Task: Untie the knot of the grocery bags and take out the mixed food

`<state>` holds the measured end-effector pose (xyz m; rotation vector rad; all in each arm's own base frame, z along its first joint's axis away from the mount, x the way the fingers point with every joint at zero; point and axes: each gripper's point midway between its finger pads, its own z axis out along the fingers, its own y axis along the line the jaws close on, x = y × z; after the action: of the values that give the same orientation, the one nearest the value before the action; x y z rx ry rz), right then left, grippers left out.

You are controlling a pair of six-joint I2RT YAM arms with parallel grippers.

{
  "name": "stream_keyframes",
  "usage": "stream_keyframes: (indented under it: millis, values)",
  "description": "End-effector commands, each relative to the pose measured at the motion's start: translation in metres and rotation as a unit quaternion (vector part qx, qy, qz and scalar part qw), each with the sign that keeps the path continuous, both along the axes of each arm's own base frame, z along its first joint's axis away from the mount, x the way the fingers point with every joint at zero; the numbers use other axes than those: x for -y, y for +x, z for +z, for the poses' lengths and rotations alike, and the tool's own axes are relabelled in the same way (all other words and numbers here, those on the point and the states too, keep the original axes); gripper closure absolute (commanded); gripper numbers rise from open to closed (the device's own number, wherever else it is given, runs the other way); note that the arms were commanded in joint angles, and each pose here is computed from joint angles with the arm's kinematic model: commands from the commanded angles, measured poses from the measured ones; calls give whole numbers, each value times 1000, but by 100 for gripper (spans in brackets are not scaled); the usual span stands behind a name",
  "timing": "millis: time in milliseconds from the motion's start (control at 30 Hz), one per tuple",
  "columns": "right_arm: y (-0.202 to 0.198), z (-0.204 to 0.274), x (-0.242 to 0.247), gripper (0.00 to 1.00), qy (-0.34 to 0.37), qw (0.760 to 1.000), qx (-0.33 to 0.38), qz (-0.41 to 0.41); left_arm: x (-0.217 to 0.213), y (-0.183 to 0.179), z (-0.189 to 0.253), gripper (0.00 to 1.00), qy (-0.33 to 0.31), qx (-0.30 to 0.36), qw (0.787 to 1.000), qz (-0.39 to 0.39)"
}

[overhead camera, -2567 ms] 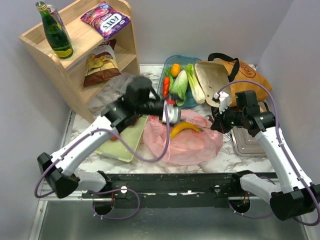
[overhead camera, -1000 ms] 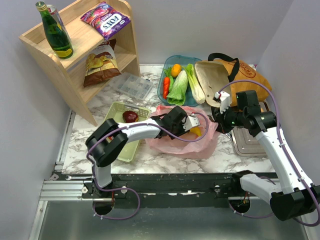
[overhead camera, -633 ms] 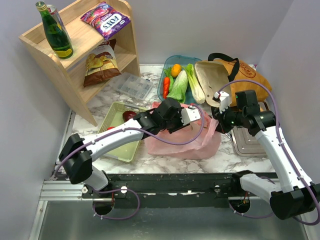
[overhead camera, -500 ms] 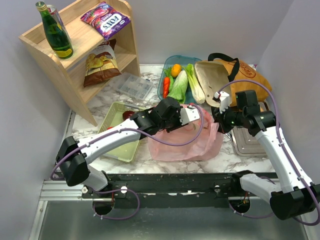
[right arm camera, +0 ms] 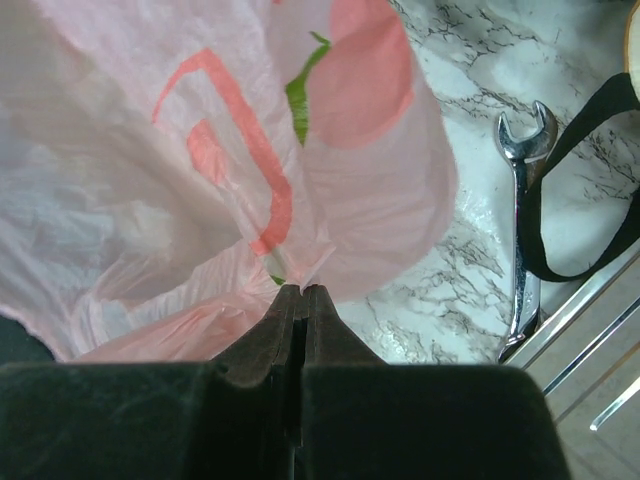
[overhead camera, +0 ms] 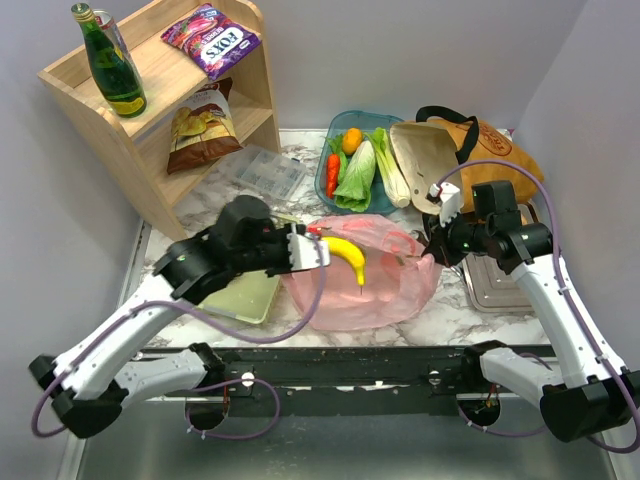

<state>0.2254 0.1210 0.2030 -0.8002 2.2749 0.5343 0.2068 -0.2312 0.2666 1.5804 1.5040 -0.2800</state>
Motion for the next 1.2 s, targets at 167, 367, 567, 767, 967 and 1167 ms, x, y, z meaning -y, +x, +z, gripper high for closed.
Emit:
stream_keyframes:
  millis: [167,367,567,767,967,1167]
  values:
    - [7,1,-3,99,2,1000,9,10,-34,19,80,100,-256,-187,941,117]
    - [10,2,-4,99,0,1000,9,15,-85,48,58,100,-314,-216,898,221]
    - [11,1,-7,99,1,1000,-3,26,-80,35,58,100,-339,-241,879,232]
    - [12,3,3,92,-33,999,4,37,-146,53,-50,100,-226,-218,852,418]
    - [15,6,12,86,-57,998,21,28,-152,46,-89,100,-207,-251,838,439]
    - [16,9,34,64,-116,993,17,3,-173,52,-114,100,-166,-277,800,505]
